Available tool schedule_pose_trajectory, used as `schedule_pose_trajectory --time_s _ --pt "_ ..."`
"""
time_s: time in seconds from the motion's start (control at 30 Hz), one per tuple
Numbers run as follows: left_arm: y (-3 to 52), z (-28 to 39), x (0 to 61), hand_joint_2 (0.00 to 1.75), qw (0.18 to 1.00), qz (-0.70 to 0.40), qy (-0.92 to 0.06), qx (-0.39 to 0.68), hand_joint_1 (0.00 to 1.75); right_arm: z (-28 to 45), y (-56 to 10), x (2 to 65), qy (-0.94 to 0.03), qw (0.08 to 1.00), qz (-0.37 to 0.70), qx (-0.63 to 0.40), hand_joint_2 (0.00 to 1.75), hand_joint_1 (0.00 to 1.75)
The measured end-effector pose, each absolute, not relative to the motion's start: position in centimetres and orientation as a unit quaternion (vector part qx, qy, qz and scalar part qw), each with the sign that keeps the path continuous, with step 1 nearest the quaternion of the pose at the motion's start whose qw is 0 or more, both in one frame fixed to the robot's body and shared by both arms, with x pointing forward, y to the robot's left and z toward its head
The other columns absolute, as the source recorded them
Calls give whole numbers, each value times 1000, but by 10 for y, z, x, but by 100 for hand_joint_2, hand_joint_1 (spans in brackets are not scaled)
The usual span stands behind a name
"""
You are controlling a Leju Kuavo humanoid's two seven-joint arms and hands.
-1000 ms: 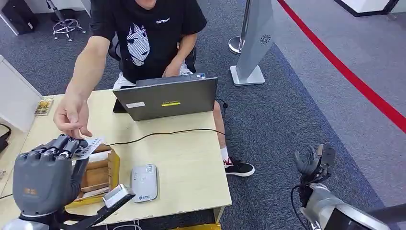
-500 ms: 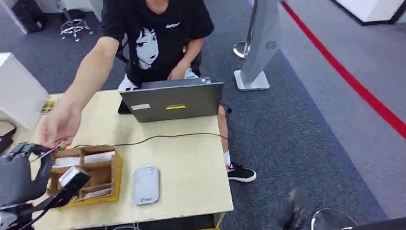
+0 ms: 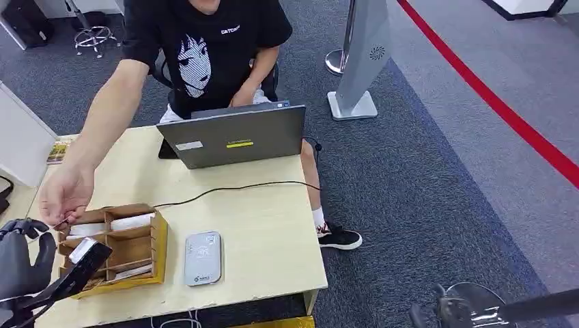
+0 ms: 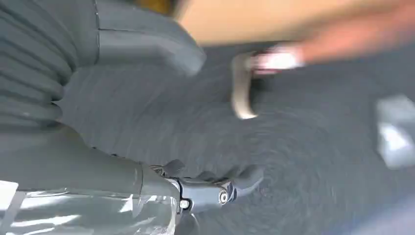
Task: Pass the card to the sensor for recognition and then transmit it.
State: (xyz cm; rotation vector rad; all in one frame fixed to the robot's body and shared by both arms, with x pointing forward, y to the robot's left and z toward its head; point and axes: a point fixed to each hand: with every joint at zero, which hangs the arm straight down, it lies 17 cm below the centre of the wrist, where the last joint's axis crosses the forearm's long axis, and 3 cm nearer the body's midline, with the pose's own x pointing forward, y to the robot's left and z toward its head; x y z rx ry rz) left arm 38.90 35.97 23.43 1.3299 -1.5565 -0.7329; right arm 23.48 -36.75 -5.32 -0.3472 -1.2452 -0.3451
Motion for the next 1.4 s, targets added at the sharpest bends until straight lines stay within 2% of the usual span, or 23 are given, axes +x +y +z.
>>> schedule_pose_trajectory --time_s 0.03,0.7,0.87,1.07,1.4 --pt "359 234 389 175 465 -298 -634 541 0 -49 -375 232 -581 775 -191 -158 175 0" --pt "351 248 373 175 435 -292 -656 543 0 -39 -392 215 -574 770 -207 -189 175 0" --pt "346 251 364 175 422 -297 -673 530 0 -27 -397 238 -596 764 -162 -190 175 0" --pt "329 254 355 175 402 -313 -694 508 0 -6 -441 263 -600 739 -225 -206 175 0" --pt "324 255 354 175 395 -320 -698 504 0 -2 -455 260 -600 733 -237 -216 175 0"
